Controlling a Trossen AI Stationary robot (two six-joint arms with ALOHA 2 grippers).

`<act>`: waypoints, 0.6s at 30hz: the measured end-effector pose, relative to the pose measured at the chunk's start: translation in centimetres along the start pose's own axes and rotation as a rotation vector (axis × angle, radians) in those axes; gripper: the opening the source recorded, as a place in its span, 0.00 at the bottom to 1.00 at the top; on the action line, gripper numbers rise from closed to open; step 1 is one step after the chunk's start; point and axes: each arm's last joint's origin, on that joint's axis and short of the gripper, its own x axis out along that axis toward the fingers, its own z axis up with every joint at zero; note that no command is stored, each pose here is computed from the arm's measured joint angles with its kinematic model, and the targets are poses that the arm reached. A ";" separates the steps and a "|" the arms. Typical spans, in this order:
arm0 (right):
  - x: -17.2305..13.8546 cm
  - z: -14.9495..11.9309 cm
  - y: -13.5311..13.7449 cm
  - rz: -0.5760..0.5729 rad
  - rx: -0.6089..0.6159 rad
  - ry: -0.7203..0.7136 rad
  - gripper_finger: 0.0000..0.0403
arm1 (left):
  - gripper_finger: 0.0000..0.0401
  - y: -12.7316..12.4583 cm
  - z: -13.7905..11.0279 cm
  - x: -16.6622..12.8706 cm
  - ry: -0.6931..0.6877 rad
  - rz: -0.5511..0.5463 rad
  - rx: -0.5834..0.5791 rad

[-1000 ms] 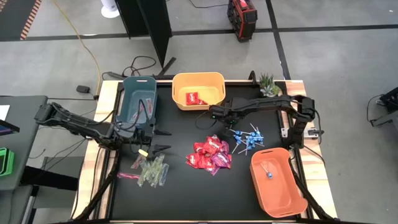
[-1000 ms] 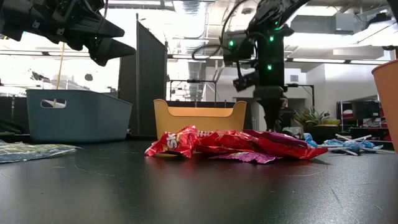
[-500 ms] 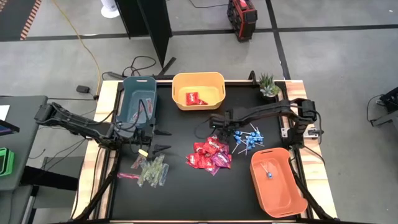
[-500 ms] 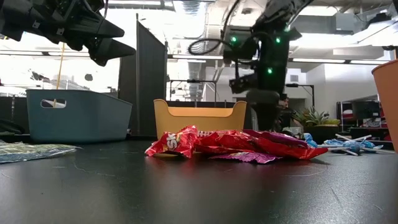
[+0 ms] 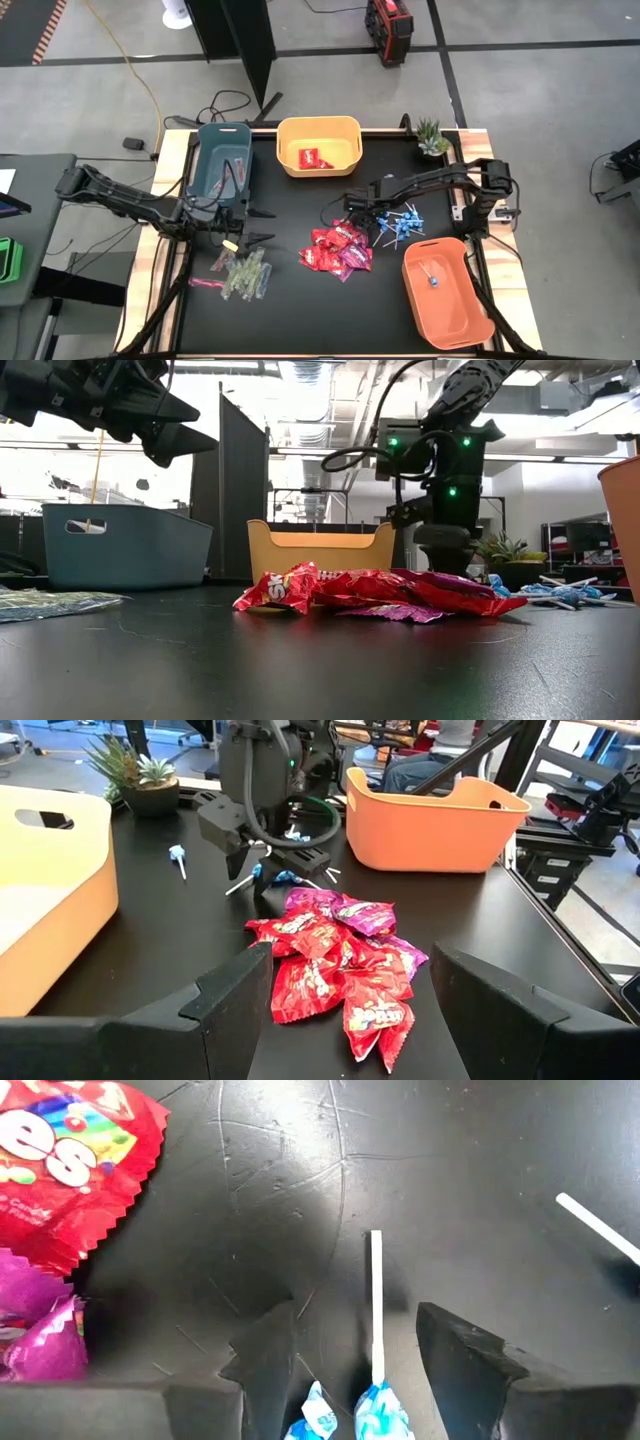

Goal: Sort candy
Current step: Put the blue lollipop into the orange bin

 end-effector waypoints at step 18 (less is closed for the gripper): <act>0.4 0.6 -2.0 0.023 0.009 0.025 0.56 | 0.67 0.0 0.0 0.0 0.004 0.001 0.005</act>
